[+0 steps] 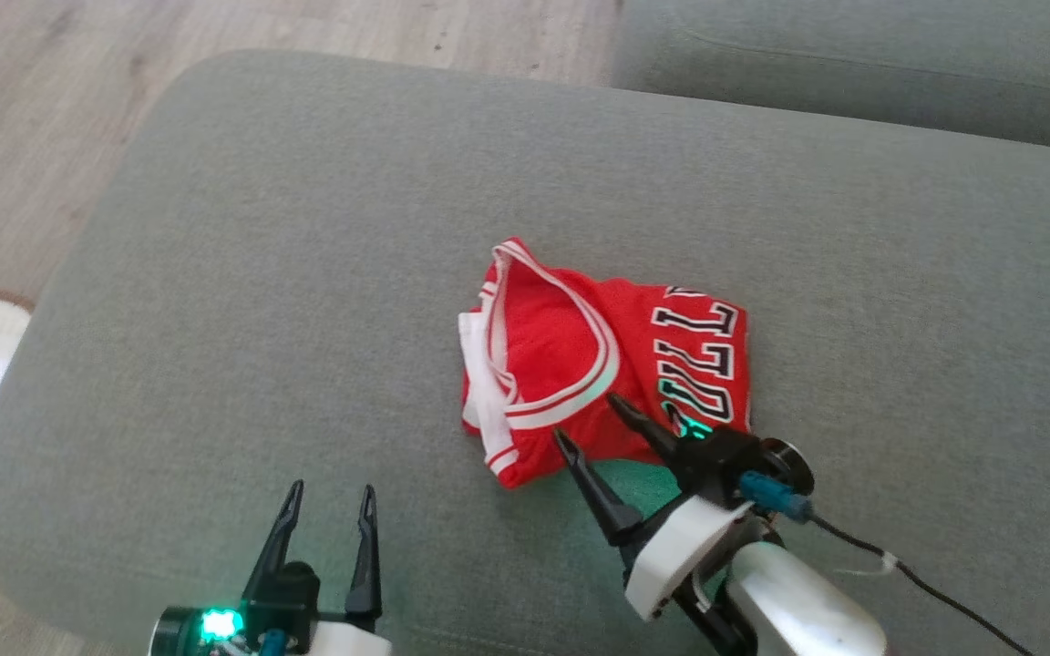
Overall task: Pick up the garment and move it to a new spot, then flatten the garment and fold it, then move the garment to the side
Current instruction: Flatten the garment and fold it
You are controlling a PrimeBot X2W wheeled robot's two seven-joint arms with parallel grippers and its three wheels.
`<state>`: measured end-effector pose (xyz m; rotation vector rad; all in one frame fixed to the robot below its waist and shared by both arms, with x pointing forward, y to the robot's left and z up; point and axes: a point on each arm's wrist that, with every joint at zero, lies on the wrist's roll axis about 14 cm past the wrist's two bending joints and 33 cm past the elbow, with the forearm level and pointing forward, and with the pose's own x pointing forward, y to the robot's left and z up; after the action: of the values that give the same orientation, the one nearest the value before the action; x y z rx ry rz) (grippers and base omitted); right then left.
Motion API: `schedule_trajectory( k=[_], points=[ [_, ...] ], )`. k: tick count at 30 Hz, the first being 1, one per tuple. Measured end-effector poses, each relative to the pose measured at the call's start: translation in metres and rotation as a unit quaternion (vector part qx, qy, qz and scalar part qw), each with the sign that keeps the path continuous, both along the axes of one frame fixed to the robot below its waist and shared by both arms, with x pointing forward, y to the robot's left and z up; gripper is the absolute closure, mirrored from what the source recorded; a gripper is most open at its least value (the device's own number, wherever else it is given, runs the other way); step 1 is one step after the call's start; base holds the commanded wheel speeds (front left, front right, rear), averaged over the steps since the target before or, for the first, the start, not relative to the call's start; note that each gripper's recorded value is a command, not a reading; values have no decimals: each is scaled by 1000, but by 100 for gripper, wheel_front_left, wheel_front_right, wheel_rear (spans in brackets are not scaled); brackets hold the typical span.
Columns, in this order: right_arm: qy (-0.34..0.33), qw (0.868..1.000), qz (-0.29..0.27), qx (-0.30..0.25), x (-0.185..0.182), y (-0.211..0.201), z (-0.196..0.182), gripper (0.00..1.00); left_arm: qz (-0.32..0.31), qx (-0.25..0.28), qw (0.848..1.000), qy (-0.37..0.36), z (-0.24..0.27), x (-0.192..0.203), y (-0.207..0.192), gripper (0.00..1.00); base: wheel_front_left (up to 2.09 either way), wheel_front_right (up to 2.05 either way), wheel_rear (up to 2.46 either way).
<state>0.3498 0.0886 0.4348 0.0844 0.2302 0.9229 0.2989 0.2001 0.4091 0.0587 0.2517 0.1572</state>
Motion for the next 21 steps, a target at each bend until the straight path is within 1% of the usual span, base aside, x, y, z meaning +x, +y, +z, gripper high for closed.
schedule_trajectory(
  k=[6, 9, 15, 21],
  points=[
    [-17, 997, 64, -36, -10, 22, -9, 0, 11, 0, 1000, 6, -3, -7, 4, 0, 0, 0, 0],
    [-16, 997, 63, -48, -6, 20, -14, 0, 14, -4, 1000, 8, -4, -8, 5, 0, 0, 0, 0],
    [-9, 998, 47, -51, 2, 13, -19, 0, 10, -7, 1000, 13, -7, -6, 2, 0, 0, 0, 0],
    [2, 996, 54, -76, 2, 9, -33, 0, 8, -15, 1000, 15, -8, -3, -1, 0, 0, 0, 0]
  ],
)
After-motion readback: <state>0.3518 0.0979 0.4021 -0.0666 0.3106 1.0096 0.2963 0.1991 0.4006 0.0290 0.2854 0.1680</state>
